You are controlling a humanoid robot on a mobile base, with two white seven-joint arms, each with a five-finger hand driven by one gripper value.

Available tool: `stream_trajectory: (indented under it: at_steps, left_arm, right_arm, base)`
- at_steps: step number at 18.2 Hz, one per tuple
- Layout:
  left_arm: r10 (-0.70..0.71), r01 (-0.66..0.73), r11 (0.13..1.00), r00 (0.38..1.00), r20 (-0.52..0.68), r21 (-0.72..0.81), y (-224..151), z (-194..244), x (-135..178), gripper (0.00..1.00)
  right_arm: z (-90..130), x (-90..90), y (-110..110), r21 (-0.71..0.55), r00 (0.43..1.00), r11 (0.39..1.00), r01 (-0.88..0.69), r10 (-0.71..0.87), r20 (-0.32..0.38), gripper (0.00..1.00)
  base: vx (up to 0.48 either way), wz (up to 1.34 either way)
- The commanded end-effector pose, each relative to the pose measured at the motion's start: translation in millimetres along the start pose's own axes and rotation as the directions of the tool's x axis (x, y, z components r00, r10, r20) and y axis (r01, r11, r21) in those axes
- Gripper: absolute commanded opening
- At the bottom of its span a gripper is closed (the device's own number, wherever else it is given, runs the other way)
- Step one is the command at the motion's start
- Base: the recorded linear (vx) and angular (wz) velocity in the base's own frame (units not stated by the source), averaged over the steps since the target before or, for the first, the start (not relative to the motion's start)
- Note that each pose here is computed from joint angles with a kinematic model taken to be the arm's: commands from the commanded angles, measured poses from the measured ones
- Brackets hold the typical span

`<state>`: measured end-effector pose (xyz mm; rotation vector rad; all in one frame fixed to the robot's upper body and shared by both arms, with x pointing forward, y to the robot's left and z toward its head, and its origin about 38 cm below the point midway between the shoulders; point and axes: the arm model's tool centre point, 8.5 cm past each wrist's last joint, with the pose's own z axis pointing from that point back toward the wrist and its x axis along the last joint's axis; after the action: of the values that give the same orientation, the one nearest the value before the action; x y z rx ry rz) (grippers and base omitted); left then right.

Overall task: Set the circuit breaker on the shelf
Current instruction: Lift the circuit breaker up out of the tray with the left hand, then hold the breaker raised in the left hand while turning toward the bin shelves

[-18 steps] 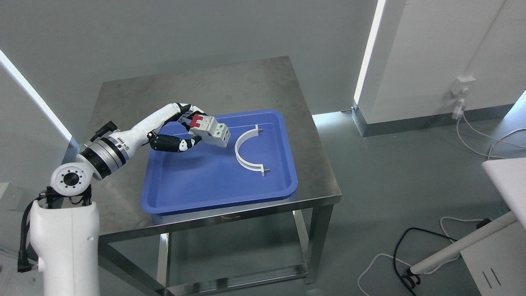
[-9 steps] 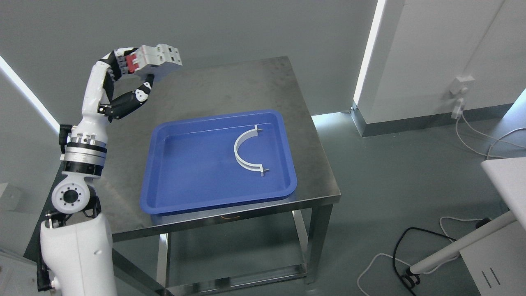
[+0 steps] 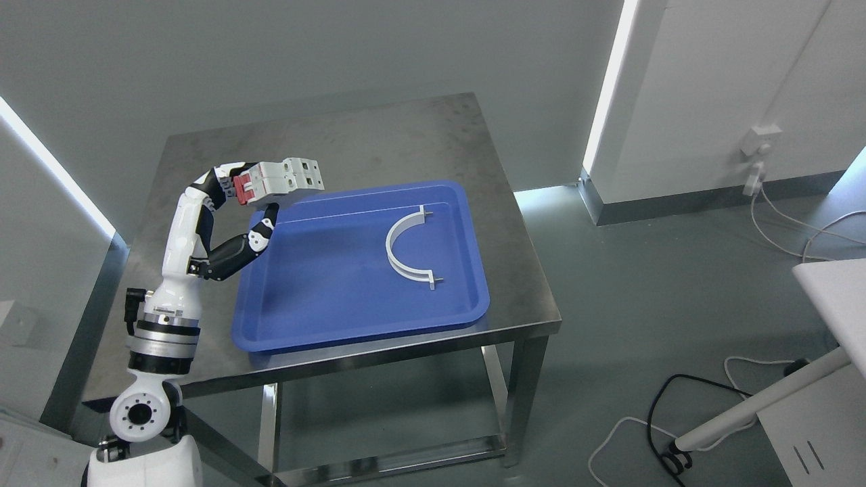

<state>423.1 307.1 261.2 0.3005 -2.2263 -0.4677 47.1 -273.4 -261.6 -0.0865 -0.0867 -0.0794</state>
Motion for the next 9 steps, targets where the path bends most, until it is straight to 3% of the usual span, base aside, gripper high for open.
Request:
stream_trajectory:
  at_steps: [1,9]
  left_arm:
    - [0.009,-0.007,0.999,0.998,0.059,-0.033,-9.9,11.4,21.3,0.14]
    - [0.011,-0.010,1.000,0.997,0.081,-0.017,-6.1,12.7,23.0,0.14]
  right_arm:
    - [0.3,-7.2,-12.2,-0.019,1.000,1.000,-0.002,0.002,0.012,1.00]
    - [0.3,-7.2,-12.2,-0.019,1.000,1.000,-0.002,0.002,0.012,1.00]
  base:
    - [0.000,0.00]
    - [0.000,0.00]
